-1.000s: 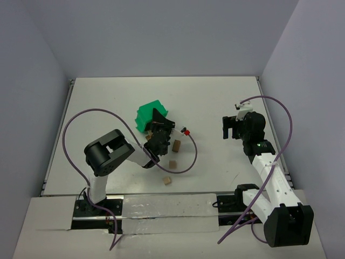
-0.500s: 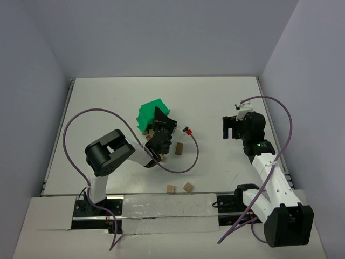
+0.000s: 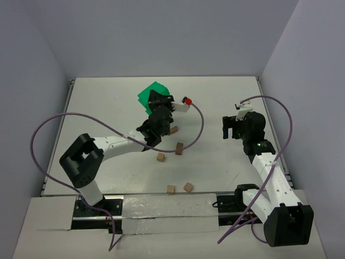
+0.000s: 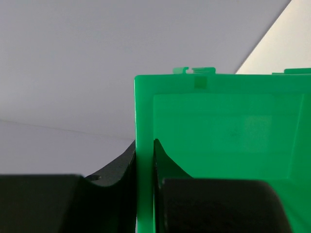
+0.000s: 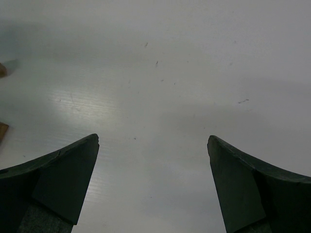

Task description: Build the wood block tower

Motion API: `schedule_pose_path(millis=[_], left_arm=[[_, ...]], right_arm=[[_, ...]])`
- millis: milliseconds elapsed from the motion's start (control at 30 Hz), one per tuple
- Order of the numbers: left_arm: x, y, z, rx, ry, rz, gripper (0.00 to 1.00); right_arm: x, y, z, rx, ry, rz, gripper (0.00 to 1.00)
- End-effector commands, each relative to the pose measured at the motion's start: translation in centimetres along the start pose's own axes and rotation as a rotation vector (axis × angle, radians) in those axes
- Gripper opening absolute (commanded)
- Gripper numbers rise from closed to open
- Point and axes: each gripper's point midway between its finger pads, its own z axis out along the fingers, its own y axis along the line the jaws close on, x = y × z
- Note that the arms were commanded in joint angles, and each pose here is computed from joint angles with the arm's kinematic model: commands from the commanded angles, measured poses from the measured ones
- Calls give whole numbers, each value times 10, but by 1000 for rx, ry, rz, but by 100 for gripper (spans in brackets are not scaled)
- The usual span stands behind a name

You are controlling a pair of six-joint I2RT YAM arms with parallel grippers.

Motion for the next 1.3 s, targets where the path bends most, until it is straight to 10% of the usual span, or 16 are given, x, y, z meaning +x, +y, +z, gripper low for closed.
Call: schedule_pose_path(millis=[0, 167, 633, 1267], left_arm=[[27, -11, 5, 177, 87, -161, 0], [44, -12, 18, 249, 134, -274, 0], [68, -20, 138, 572, 244, -1183, 0], [109, -126, 250, 518, 392, -1472, 5]], right_arm=[[-25, -4, -6, 7, -57, 9, 100], [-24, -3, -4, 2, -51, 3, 100], [-16, 6, 1, -54, 7, 9, 100], [0, 16, 9, -119, 76, -14, 100]])
